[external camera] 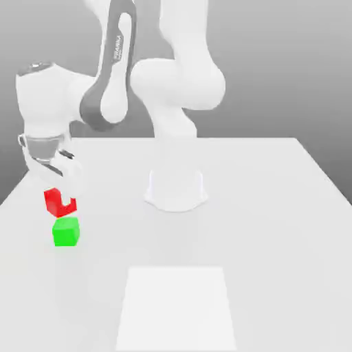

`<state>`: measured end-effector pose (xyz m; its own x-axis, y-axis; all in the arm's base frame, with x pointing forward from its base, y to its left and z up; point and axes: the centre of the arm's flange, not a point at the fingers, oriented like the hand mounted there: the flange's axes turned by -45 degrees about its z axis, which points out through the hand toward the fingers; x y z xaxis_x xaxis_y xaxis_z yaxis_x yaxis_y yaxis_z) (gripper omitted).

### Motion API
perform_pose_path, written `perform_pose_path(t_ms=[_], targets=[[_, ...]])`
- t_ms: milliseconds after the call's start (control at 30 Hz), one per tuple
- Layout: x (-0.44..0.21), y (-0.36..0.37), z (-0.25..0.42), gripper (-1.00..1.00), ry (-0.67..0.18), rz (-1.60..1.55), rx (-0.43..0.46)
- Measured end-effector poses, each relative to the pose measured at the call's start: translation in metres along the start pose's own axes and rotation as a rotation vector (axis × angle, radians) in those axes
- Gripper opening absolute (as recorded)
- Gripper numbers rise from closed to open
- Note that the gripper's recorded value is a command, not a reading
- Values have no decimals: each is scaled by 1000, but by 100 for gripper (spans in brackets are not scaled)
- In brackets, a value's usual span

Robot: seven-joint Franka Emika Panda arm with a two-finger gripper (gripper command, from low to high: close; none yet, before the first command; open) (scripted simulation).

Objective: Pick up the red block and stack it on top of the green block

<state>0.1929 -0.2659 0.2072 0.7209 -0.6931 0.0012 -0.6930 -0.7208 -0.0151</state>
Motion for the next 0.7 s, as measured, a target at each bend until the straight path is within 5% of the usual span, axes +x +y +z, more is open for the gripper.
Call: perform_pose_path(t_ms=[100, 133, 700], targets=[[-2, 0, 20, -100, -1, -2, -7], [-3, -2, 25, 100, -1, -8, -11], [-3, 1, -32, 100, -1, 2, -8]])
